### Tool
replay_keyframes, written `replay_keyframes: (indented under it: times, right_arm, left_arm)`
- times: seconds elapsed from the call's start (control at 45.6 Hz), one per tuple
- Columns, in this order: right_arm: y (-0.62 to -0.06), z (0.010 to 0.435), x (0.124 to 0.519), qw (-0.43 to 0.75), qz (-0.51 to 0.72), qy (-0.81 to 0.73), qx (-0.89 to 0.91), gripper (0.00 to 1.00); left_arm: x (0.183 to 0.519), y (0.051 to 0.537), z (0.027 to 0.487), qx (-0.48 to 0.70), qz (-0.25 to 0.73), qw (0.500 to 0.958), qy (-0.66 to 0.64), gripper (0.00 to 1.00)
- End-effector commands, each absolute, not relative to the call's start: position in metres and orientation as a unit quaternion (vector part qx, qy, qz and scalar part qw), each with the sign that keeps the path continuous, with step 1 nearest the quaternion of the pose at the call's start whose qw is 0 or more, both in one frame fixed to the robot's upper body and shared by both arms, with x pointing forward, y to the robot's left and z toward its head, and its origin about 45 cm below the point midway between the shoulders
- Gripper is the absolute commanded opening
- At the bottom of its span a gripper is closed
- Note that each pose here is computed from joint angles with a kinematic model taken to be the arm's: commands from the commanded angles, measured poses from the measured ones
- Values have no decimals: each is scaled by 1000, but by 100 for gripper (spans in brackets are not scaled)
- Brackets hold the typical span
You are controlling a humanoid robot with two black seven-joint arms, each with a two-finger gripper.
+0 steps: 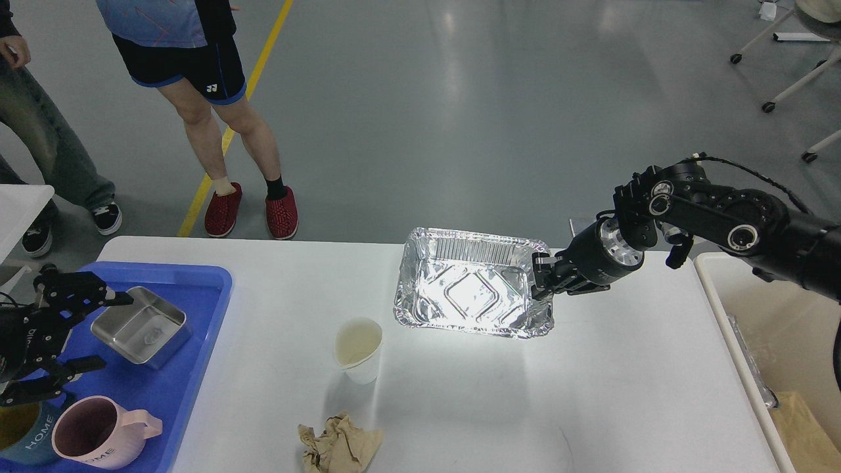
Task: Tidy desktop
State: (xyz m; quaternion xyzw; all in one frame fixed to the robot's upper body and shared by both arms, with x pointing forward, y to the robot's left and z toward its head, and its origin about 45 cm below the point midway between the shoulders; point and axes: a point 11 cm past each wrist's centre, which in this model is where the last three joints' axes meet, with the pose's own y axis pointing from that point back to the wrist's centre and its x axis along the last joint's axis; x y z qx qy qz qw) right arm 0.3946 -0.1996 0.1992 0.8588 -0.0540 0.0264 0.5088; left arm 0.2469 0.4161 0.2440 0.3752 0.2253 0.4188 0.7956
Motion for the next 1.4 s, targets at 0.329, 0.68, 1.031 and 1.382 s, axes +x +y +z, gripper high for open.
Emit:
replay_keyframes:
  times: [0.329, 0.68, 1.031, 1.382]
  right_arm:
    - [-198, 199, 394, 500, 23, -57, 864, 0]
    - [-198, 192, 390, 497, 17, -59, 865, 0]
    - [-200, 191, 388, 495, 15, -62, 867, 0]
    - [-200, 191, 388, 494, 15, -62, 867, 0]
  left_arm:
    - [294, 326, 211, 438, 309, 836, 115, 90]
    - [327, 255, 171, 478, 230, 844, 80, 89]
    - [339, 204, 150, 491, 190, 848, 59, 88]
    - [335, 194, 132, 506, 186, 840, 61, 85]
